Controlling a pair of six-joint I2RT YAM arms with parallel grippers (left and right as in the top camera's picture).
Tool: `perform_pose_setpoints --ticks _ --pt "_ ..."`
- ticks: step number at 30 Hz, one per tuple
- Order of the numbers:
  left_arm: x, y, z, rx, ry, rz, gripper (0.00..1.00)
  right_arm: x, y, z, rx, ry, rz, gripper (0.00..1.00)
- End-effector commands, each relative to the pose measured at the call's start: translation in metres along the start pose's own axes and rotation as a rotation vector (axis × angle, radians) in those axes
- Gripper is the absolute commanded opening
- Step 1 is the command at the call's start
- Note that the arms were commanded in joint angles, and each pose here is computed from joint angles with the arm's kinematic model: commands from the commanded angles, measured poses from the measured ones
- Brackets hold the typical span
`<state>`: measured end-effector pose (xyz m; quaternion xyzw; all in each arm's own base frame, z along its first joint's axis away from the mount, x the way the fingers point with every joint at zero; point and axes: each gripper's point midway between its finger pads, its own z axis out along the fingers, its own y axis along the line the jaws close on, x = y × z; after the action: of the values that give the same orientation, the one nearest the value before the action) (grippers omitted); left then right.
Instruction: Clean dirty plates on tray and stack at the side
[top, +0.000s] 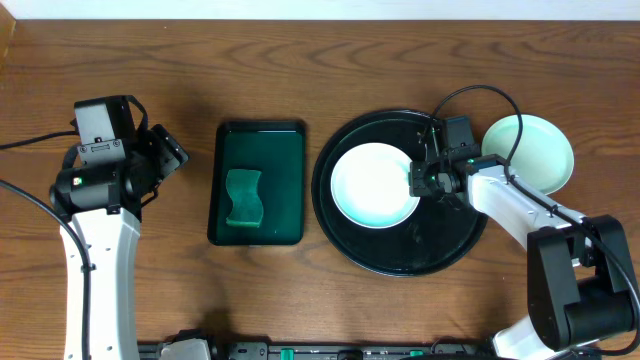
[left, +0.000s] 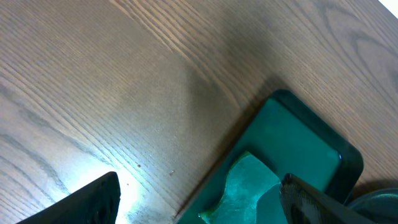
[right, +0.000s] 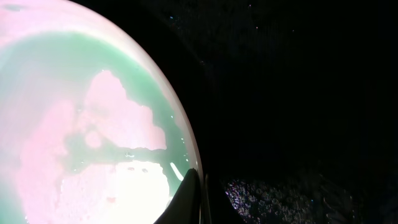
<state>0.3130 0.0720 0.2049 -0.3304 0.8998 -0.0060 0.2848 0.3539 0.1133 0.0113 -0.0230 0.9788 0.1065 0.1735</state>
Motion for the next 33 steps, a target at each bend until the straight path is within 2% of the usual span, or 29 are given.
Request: perform_pose_setpoints --ticks 1,3,6,9,13,25,28,33 --pt "0.003 0.003 0.004 -0.013 0.015 -0.005 0.82 0.007 0.006 0.004 -0.008 0.019 -0.024 0.10" --pt "0.003 0.003 0.004 -0.012 0.015 -0.005 0.82 0.007 0.006 0.004 -0.007 0.019 -0.025 0.21" --pt "0.003 0.003 0.004 -0.012 0.015 -0.005 0.82 0.007 0.006 0.005 -0.008 0.018 -0.025 0.24" --pt "0.003 0.003 0.004 -0.012 0.015 -0.005 0.82 0.007 0.005 0.006 -0.010 0.010 -0.026 0.23" --pt "0.003 0.003 0.004 -0.013 0.015 -0.005 0.82 0.007 0.005 0.007 -0.011 0.003 -0.023 0.14" --pt "0.003 0.003 0.004 -0.013 0.015 -0.005 0.82 0.009 0.001 0.010 0.009 -0.008 -0.016 0.11" --pt "0.003 0.003 0.004 -0.013 0.015 -0.005 0.82 0.008 0.001 0.010 0.009 -0.011 -0.016 0.01" --pt "0.003 0.003 0.004 -0.013 0.015 -0.005 0.82 -0.010 -0.010 -0.007 0.017 -0.050 0.039 0.01"
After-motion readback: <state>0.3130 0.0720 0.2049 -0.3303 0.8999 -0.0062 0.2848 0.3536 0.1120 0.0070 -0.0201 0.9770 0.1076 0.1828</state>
